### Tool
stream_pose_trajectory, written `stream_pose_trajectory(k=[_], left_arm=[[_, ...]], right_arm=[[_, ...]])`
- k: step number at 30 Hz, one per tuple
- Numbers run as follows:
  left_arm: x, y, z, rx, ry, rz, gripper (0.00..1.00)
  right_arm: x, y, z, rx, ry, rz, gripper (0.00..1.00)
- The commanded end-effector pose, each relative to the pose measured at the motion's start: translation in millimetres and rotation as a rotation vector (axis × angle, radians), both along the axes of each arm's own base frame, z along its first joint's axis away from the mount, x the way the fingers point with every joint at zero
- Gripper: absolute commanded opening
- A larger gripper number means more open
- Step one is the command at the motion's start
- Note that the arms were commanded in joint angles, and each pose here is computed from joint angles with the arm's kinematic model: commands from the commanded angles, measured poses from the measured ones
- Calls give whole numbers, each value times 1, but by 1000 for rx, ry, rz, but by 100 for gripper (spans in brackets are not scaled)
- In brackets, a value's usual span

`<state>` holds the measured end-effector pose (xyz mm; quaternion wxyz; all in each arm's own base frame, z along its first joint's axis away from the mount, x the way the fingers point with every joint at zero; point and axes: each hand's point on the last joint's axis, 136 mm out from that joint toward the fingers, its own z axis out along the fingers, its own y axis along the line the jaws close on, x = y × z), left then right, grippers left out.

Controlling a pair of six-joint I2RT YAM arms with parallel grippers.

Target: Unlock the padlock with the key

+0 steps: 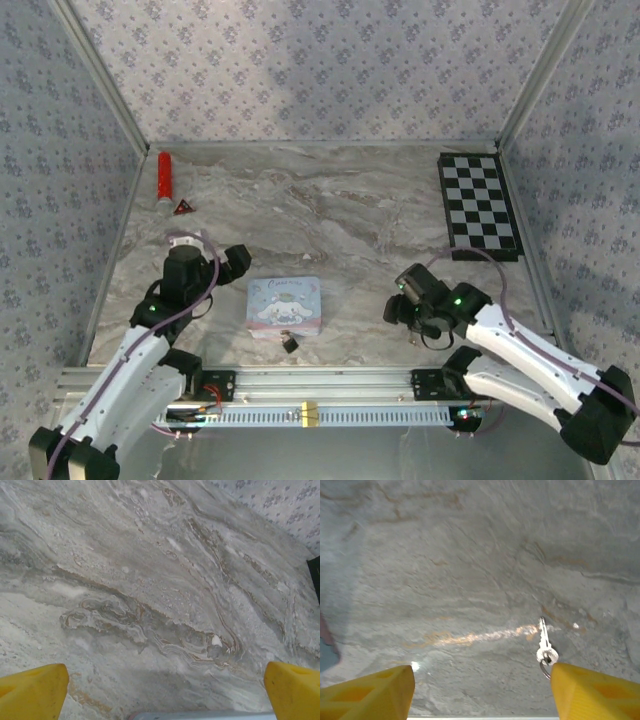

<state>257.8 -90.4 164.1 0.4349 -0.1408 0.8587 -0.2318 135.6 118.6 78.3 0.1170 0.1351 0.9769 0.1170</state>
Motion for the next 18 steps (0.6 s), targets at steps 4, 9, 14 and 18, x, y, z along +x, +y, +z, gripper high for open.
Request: stream_pose_trajectory(k=[4,9,14,18], left_arm=[[0,8,6,17,-54,34,100],[-2,10,3,16,-54,42,100],[-3,12,0,13,-55,53,100],[-3,12,2,15,-57,52,100]], right_arm=[[-17,-21,-22,-146,93,-73,62],[-27,-27,-37,-183,135,-79,55],[-34,-32,-47,-204,156,-96,49],[-36,-33,-54,-205,155,-102,43]])
